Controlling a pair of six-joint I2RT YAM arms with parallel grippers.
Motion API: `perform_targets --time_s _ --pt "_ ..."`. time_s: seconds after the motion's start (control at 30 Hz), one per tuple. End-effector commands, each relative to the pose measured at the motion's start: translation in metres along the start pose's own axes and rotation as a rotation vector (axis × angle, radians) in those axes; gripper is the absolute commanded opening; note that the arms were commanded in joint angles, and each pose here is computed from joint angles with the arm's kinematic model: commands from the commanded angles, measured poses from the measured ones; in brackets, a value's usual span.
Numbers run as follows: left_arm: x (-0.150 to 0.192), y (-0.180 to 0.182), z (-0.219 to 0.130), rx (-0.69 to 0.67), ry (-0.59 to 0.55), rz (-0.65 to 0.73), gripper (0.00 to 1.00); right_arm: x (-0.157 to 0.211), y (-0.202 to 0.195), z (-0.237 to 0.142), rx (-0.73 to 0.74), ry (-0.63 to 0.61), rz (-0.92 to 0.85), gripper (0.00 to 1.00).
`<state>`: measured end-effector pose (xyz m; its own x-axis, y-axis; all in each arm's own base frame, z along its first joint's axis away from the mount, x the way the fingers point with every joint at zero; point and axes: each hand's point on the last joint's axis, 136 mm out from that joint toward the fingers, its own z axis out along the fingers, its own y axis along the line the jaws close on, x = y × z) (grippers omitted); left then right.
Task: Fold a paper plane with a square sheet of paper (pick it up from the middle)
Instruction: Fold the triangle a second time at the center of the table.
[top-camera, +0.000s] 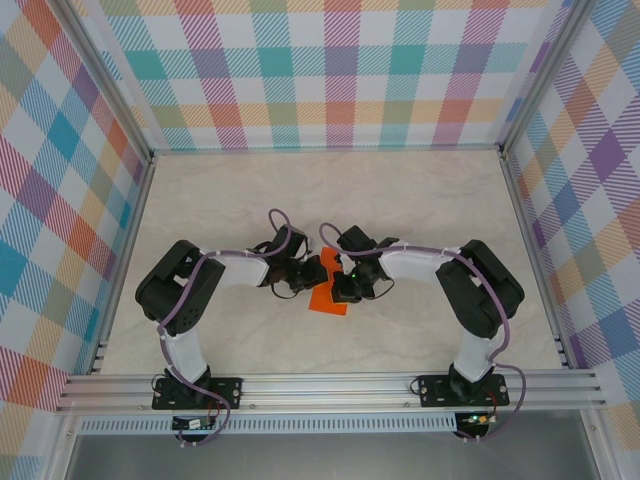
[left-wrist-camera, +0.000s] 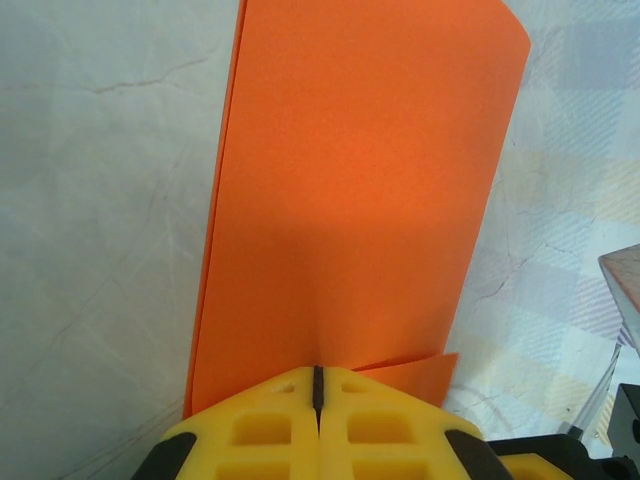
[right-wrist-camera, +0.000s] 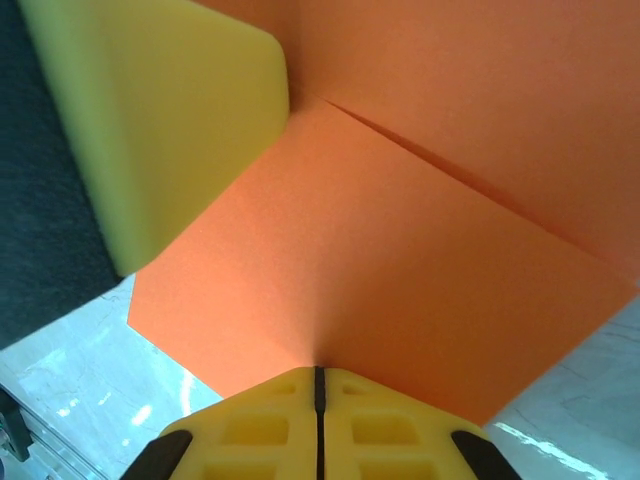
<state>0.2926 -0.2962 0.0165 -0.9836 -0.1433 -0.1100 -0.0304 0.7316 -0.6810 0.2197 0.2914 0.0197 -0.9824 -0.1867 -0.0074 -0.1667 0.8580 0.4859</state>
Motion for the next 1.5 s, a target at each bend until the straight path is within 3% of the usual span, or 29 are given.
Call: perform_targets --time_s 0.0,0.57,1.33,1.47 --pt "0.038 0.077 0.006 -0.264 0.079 -0.089 0.04 0.002 0.015 -0.013 -0.025 0.002 -0.05 0.07" --pt "0.039 0.083 0.005 -0.29 0.073 -0.093 0.04 0.026 -0.015 -0.001 0.117 0.062 -0.052 0.07" --pt "0.04 0.085 0.005 -0.297 0.076 -0.097 0.04 0.045 -0.022 0.015 0.065 0.112 -0.014 0.07" --pt "0.041 0.088 0.005 -0.303 0.077 -0.096 0.04 0.039 -0.012 0.006 0.029 0.076 -0.025 0.07"
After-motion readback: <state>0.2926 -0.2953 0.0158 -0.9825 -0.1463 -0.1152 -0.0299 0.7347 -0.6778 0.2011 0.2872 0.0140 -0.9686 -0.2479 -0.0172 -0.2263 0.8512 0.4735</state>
